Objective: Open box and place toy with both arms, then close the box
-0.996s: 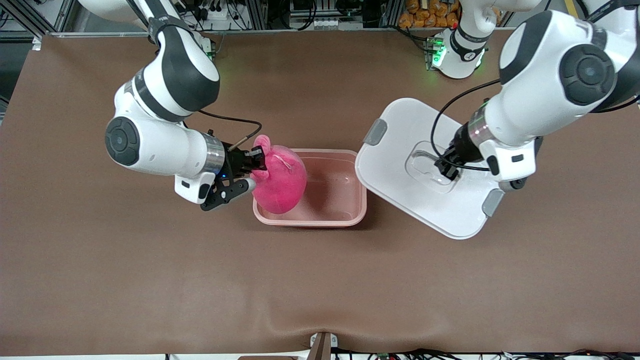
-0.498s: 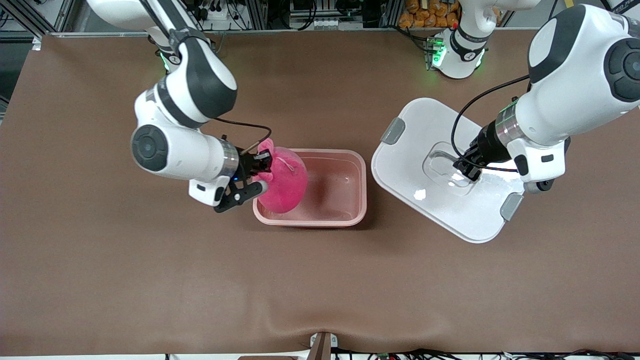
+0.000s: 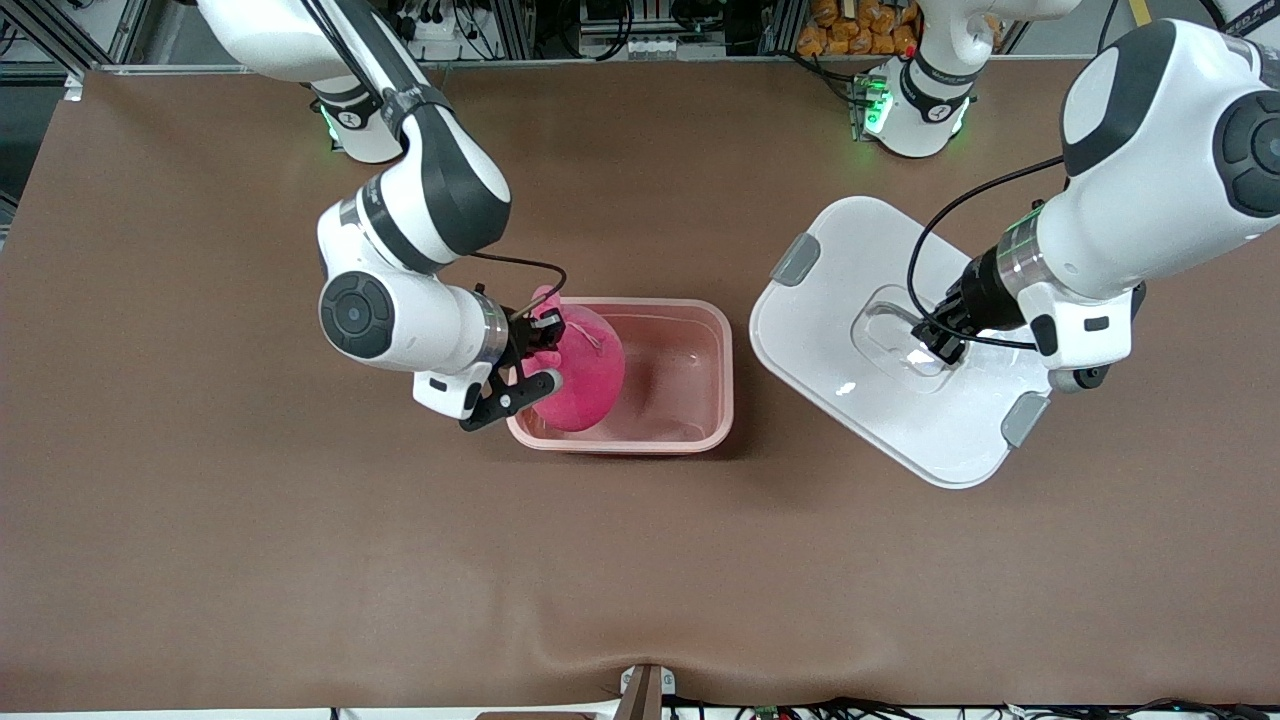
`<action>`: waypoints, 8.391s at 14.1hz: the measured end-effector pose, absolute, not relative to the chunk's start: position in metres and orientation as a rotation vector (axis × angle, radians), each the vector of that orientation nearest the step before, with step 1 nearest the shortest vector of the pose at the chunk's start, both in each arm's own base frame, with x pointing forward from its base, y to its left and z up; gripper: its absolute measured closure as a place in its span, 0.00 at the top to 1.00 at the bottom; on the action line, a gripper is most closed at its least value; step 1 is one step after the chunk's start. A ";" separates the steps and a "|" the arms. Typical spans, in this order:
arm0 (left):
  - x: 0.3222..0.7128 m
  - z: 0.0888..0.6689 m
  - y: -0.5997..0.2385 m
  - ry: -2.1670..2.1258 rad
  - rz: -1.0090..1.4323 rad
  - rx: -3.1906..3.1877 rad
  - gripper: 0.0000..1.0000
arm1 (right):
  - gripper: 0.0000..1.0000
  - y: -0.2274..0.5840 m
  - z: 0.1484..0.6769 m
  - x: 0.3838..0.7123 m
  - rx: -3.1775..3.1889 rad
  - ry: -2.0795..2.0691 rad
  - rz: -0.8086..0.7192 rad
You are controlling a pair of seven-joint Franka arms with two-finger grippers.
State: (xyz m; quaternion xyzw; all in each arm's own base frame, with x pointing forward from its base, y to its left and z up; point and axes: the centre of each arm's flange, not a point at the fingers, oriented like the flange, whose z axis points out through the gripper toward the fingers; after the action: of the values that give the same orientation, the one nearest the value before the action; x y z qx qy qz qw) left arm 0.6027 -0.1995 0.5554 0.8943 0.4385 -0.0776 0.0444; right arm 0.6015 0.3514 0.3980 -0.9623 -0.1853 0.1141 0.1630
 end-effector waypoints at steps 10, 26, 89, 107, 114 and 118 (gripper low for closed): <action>0.606 0.547 -0.202 1.302 -0.265 2.739 0.07 | 0.11 0.384 0.340 0.584 -2.884 -0.617 0.416; 0.592 0.563 -0.195 1.281 -0.313 2.761 0.07 | 0.19 0.493 0.310 0.556 -2.829 -0.745 -0.033; 0.520 0.430 -0.504 1.986 0.080 2.169 0.07 | 1.00 -0.032 0.588 0.565 -3.091 -0.162 0.169; 0.497 0.364 -0.556 1.989 0.179 2.148 0.07 | 1.00 -0.032 0.614 0.531 -3.060 -0.012 0.100; 0.498 0.365 -0.556 1.979 0.196 2.151 0.07 | 1.00 -0.031 0.616 0.532 -3.057 -0.013 0.082; 0.498 0.363 -0.556 1.980 0.197 2.152 0.07 | 1.00 -0.029 0.617 0.531 -3.065 -0.021 0.078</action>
State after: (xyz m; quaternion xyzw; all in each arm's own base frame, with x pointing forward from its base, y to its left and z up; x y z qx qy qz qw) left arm 0.4979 -0.5565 0.3634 0.7302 0.6718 0.0667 0.1051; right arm 0.5311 -0.0291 0.6175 -0.9989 -0.0070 0.0256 0.0379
